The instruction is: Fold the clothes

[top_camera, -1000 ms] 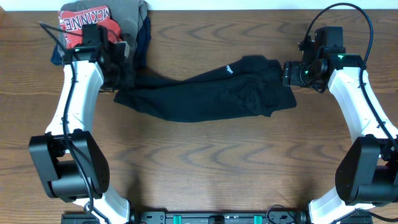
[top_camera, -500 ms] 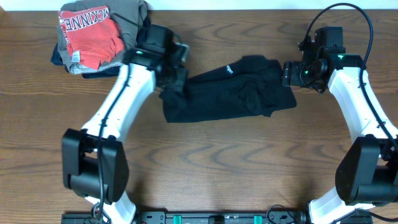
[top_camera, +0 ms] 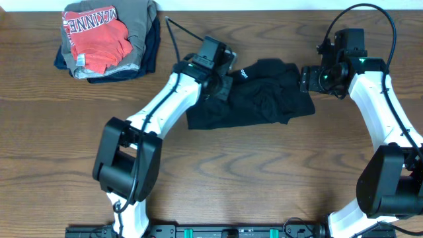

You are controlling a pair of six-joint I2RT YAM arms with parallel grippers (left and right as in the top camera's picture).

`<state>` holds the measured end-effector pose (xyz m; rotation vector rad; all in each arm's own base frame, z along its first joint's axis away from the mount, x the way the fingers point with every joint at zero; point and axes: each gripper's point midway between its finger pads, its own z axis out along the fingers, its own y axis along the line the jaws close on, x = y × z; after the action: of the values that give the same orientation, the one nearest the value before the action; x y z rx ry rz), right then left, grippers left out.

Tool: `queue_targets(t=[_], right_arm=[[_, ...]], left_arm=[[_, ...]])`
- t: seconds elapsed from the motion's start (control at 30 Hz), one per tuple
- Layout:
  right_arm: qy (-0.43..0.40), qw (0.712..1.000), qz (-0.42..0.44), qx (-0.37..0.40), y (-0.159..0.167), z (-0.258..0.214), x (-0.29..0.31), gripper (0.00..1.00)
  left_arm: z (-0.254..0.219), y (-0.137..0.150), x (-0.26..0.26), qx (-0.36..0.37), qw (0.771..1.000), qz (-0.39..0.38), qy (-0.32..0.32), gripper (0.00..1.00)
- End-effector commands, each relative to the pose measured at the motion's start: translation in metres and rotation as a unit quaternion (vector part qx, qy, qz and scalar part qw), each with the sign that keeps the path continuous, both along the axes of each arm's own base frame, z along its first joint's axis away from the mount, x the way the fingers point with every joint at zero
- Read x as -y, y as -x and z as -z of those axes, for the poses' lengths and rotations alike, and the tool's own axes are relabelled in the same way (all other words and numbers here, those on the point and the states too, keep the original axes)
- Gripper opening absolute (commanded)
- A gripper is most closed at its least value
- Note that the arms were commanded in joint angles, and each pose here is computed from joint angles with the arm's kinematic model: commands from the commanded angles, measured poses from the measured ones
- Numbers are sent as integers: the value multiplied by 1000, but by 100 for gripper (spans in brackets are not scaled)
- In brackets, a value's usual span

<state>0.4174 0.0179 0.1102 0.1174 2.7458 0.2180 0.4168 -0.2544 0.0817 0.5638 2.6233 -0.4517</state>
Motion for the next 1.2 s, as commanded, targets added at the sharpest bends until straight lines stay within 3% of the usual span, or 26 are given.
queue_targets(t=[0.0,0.13,0.17,0.2,0.23,0.4,0.6,0.83,1.17], right_arm=[[-4,1000,2,-1,-2,0,-2,80],[-3,1000,2,0,-2,0,-2,80],[-4,1000,2,-1,-2,0,-2,80],[-4,1000,2,-1,-2,0,-2,80],[-4,1000,2,-1,-2,0,-2,82],[6,1000,6,1,-3,0,2,86],[21,1000,19,5,-5,1,13,86],[26,999,21,-8,-15,27,23,86],[-18,999,-6,-37,-28,88,14,86]], left_arm=[[0,-5,13,9,1000,-4,12,6],[-5,-13,21,30,999,-3,26,8],[-6,-15,22,33,999,-6,29,36],[-7,-16,22,34,999,-9,32,81],[-8,-16,22,35,999,-9,33,98],[-16,-17,18,40,999,-12,35,98],[-57,-19,-15,54,997,-42,40,98],[-84,-9,-107,23,992,-124,10,98],[-71,4,-204,-28,977,-207,-52,98]])
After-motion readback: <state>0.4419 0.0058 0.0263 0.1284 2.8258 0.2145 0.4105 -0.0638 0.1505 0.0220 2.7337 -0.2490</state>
